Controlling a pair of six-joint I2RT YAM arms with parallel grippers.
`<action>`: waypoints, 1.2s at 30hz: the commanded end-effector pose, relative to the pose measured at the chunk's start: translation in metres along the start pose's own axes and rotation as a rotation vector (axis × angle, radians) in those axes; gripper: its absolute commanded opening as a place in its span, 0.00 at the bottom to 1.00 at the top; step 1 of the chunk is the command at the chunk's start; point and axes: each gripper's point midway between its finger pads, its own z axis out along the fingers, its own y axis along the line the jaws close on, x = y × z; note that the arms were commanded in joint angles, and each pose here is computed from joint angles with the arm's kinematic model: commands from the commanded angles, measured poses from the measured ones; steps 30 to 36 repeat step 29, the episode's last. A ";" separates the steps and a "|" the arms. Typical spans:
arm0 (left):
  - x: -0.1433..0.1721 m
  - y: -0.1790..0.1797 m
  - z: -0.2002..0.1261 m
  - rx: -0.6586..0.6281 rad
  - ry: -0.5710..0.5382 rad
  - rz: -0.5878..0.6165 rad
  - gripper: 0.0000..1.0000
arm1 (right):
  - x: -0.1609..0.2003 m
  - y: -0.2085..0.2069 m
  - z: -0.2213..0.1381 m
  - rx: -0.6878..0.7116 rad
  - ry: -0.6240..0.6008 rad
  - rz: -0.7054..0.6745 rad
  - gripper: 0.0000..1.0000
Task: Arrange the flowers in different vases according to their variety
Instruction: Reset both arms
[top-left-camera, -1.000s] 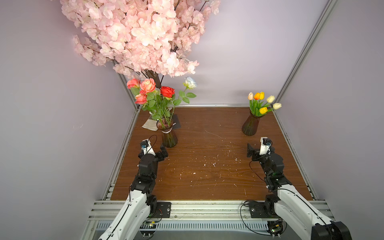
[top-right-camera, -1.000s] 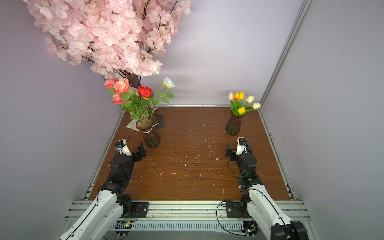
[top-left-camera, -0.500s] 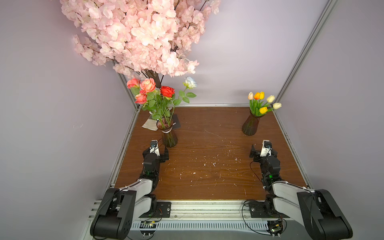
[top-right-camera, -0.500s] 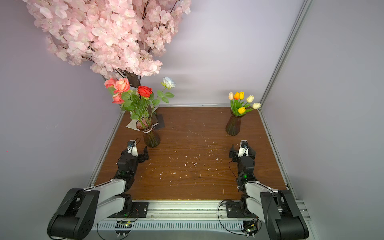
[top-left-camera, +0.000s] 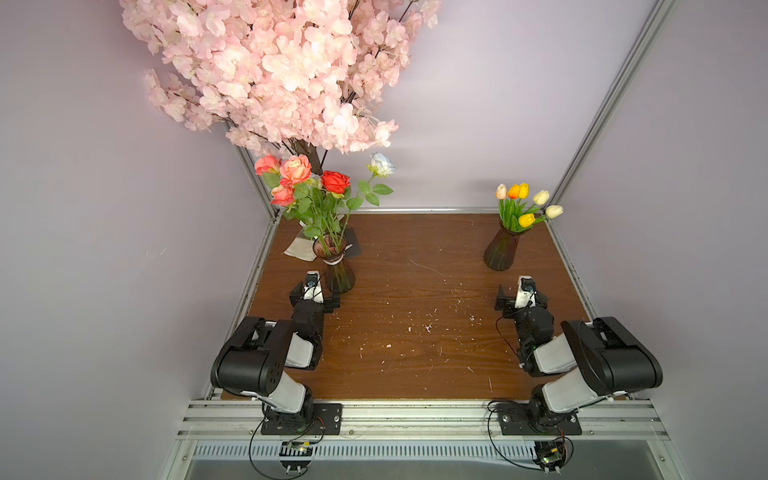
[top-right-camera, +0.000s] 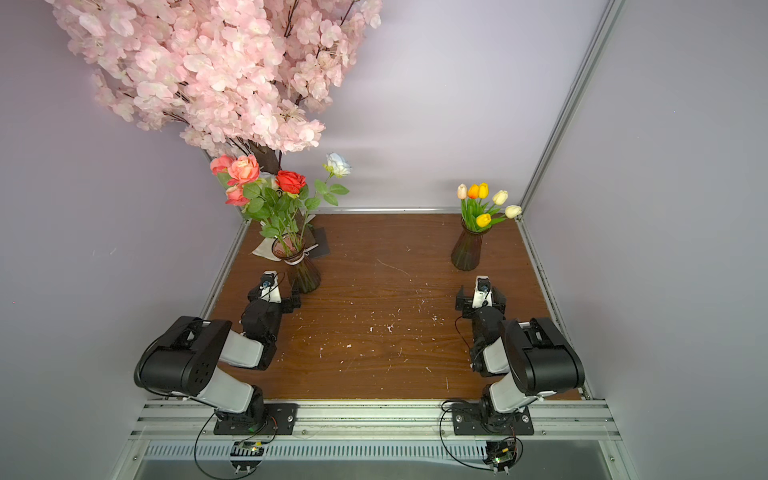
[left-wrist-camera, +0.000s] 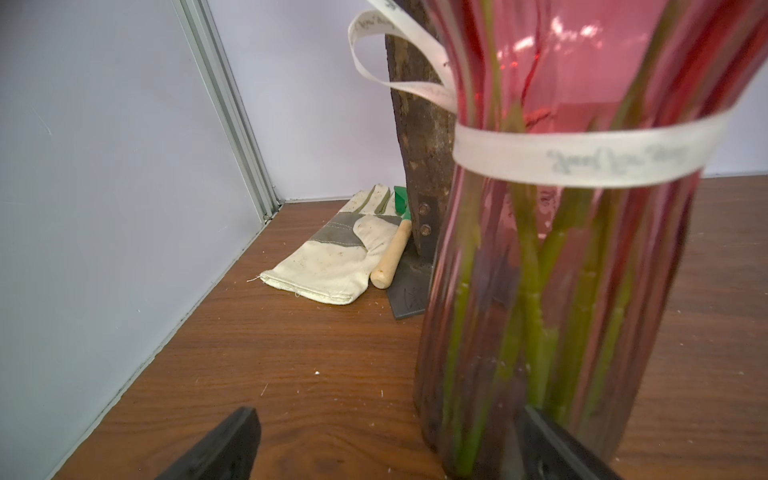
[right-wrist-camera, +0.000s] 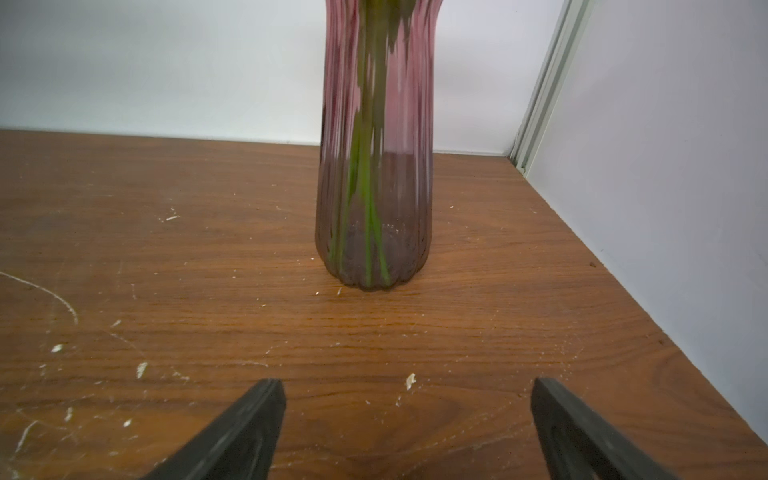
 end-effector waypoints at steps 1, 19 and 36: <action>-0.017 0.005 0.010 -0.001 -0.050 -0.012 1.00 | -0.028 0.003 0.020 -0.030 -0.049 0.013 1.00; -0.018 0.007 0.009 -0.007 -0.052 -0.016 1.00 | -0.031 0.000 0.019 -0.029 -0.071 0.032 1.00; -0.018 0.006 0.009 -0.004 -0.052 -0.016 1.00 | -0.030 0.000 0.018 -0.031 -0.071 0.030 1.00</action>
